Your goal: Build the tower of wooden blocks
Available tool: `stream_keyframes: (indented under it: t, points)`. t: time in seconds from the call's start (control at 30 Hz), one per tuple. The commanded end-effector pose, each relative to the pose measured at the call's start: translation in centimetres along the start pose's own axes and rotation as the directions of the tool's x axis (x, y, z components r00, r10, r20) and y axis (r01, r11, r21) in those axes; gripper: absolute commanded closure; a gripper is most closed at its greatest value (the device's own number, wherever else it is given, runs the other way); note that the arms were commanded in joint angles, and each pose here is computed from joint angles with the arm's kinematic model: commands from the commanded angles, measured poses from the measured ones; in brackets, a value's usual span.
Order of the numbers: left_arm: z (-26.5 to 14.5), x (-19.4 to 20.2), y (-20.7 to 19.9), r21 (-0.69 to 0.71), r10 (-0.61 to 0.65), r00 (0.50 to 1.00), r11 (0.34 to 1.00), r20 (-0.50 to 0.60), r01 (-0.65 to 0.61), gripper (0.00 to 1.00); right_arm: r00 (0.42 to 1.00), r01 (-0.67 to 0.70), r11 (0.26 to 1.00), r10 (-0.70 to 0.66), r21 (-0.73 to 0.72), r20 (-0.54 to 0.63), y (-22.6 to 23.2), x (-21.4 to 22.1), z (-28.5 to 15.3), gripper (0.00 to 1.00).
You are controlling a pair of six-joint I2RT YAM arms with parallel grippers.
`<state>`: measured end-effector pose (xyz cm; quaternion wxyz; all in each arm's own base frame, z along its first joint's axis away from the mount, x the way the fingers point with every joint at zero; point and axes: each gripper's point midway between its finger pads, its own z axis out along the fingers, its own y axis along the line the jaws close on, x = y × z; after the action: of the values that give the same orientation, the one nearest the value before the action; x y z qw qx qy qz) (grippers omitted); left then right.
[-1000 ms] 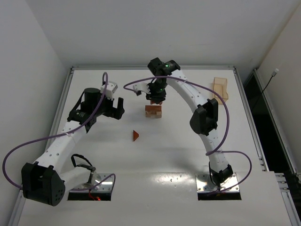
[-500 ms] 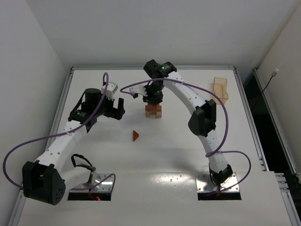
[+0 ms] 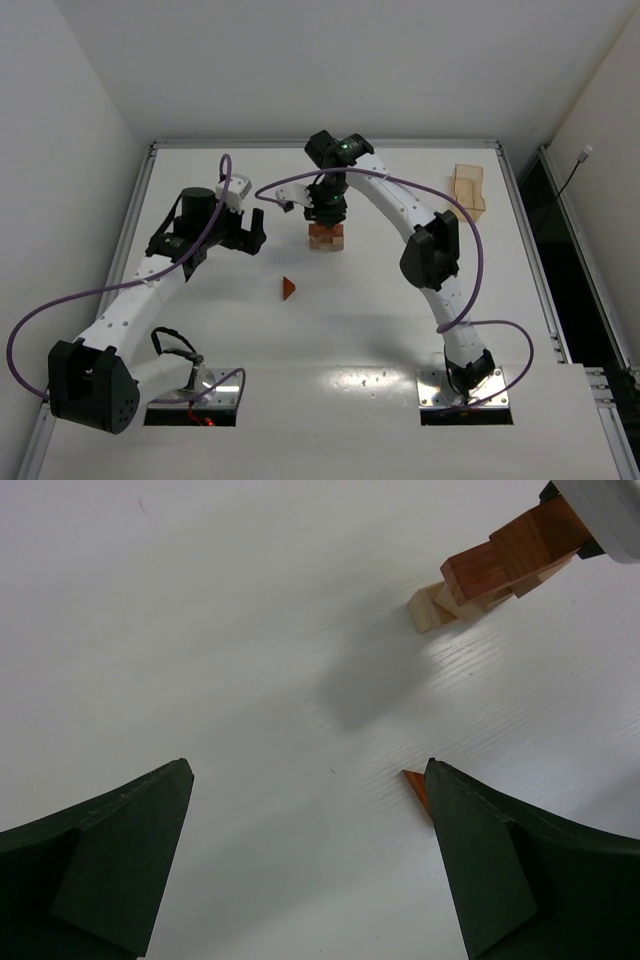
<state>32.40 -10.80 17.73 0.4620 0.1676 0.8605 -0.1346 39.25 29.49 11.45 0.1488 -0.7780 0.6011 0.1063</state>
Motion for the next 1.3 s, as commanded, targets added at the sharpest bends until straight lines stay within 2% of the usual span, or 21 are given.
stream_keyframes:
  t: [0.0, 0.33, 0.8, 1.27]
  points:
    - [0.0, -1.2, 0.1, 0.007, -0.007, 0.999, 1.0, 0.048, 0.007, 0.0, 1.0, -0.019, 0.998, 0.018, -0.053, -0.016, 1.5, 0.3, -0.2, 0.96]
    - [0.0, -1.2, 0.1, 0.007, -0.007, 0.999, 1.0, 0.048, 0.007, 0.0, 0.999, -0.031, 0.998, 0.029, -0.061, -0.02, 1.5, 0.5, 0.3, 0.9]
    - [0.2, -1.0, 0.0, 0.017, -0.009, 0.999, 1.0, 0.039, 0.009, 0.0, 0.999, -0.04, 0.998, 0.038, -0.055, -0.038, 1.2, 0.8, 0.5, 0.88]
    - [0.2, -1.0, 0.0, 0.016, 0.0, 0.999, 1.0, 0.039, 0.0, 0.0, 0.999, -0.04, 0.998, 0.038, -0.055, -0.038, 1.0, 0.8, 0.9, 0.76]
